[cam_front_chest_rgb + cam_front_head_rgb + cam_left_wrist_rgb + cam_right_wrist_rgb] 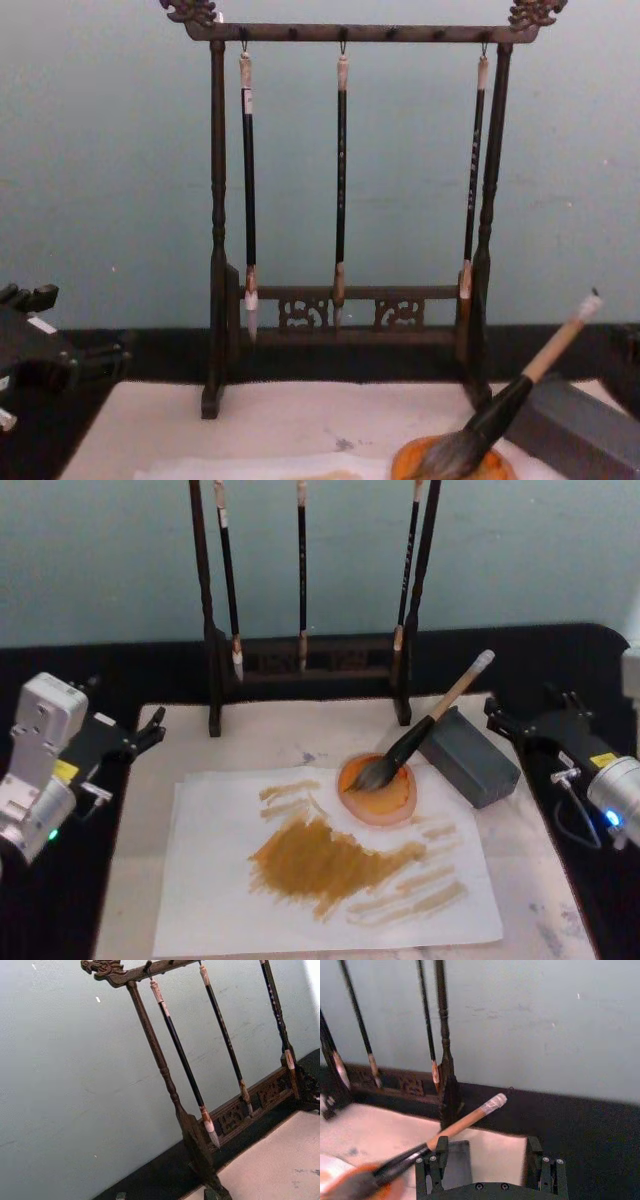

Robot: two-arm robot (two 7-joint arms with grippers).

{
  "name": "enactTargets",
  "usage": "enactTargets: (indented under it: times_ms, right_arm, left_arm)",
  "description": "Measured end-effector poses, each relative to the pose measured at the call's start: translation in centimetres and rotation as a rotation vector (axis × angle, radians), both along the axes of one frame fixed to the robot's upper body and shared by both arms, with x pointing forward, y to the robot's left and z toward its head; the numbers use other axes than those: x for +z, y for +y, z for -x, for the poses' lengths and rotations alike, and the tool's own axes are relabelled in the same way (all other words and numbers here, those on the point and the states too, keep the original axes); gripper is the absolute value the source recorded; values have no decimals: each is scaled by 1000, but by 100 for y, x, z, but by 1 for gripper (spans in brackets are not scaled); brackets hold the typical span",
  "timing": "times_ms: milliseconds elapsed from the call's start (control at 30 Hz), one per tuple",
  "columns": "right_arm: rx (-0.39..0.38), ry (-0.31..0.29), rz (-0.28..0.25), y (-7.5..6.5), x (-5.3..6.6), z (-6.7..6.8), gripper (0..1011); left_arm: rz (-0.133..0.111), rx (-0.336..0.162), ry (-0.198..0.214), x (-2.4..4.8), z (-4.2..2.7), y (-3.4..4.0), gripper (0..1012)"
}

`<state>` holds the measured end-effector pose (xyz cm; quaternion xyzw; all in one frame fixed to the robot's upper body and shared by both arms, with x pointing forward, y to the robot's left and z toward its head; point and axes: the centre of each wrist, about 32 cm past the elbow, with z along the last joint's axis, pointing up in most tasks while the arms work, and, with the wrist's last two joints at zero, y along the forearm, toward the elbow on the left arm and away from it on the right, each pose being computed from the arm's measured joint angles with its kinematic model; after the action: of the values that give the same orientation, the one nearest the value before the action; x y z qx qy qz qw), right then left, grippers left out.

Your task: Pick up the brush from the inkstone, write on the paper, then place the brush back to its original position.

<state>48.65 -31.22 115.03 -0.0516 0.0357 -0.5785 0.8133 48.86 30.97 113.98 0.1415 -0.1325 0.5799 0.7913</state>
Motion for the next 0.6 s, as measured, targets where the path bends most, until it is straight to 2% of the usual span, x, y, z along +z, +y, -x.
enactTargets:
  times_ms: [67, 100, 200, 267, 400, 533, 600]
  right_arm:
    - [-2, 29, -62, -1, 14, -7, 1000]
    - [-6, 58, -123, -7, 29, -16, 1000]
    - [-13, 95, -207, -6, 47, -27, 1000]
    - [-28, 134, -296, 5, 68, -44, 1000]
    - [-45, 178, -390, 29, 85, -77, 1000]
    - [-72, 213, -458, 54, 90, -131, 1000]
    - [-82, 224, -476, 66, 96, -157, 1000]
  left_arm:
    - [0, 0, 0, 0, 0, 0, 1010]
    - [0, 0, 0, 0, 0, 0, 1010]
    - [0, 0, 0, 0, 0, 0, 1010]
    - [0, 0, 0, 0, 0, 0, 1010]
    - [0, 0, 0, 0, 0, 0, 1010]
    - [0, 0, 0, 0, 0, 0, 1010]
    - [0, 0, 0, 0, 0, 0, 1010]
